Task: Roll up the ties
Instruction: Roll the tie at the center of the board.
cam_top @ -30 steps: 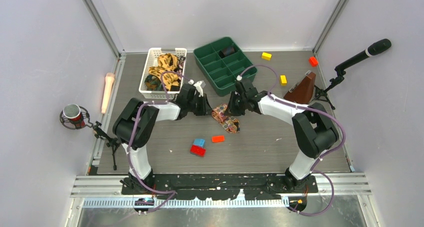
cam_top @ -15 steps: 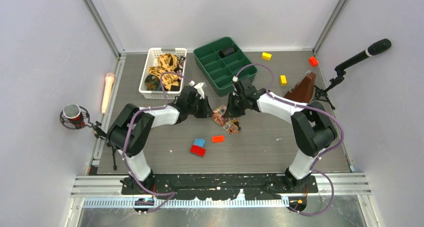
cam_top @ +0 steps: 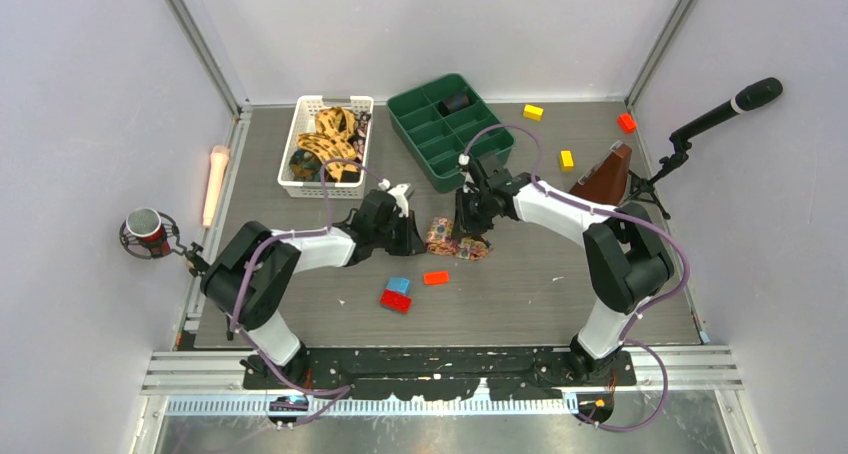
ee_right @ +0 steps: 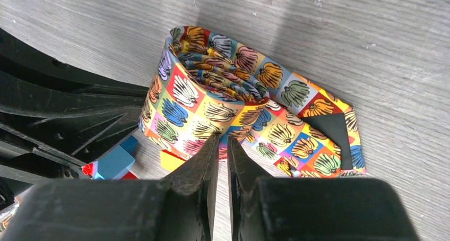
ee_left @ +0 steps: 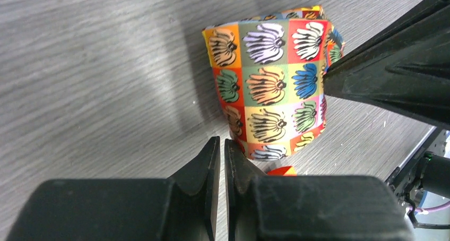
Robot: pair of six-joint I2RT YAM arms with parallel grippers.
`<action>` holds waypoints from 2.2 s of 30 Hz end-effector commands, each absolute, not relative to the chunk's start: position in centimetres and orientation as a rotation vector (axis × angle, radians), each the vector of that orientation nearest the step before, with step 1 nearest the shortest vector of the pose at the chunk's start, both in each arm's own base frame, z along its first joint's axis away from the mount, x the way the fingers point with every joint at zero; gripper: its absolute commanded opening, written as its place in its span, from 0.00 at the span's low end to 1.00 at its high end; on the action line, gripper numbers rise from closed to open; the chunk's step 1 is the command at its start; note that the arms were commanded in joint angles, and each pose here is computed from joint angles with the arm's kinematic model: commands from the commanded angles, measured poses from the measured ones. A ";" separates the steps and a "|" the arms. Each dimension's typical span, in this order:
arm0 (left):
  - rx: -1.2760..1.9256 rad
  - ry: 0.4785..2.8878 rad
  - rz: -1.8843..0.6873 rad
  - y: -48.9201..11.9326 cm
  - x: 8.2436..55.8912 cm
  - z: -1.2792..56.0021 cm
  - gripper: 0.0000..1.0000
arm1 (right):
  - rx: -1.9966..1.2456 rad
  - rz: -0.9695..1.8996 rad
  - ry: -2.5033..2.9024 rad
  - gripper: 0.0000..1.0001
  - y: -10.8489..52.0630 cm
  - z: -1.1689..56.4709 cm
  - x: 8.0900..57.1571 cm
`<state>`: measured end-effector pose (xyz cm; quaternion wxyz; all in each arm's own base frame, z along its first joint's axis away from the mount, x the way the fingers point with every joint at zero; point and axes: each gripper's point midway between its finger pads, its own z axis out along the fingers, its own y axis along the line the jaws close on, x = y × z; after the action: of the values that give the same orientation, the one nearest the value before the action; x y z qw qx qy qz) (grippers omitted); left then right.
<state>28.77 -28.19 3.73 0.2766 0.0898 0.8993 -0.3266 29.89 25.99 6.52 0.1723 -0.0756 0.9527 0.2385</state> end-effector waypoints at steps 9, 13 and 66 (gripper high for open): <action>0.071 2.411 -0.636 -24.1 28.7 4.8 0.09 | -0.323 0.739 2.604 0.24 26.8 9.9 29.6; 0.040 2.366 -0.584 -23.3 29.5 6.3 0.09 | -0.290 0.729 2.566 0.29 26.7 11.3 30.1; 0.283 2.215 -1.042 -29.2 32.2 9.4 0.61 | -0.005 0.822 2.673 0.25 27.9 6.5 29.7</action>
<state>30.80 -28.62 7.23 0.3025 0.0909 0.8677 -0.3839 29.04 26.74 6.18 0.1613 0.0002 0.9500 0.2672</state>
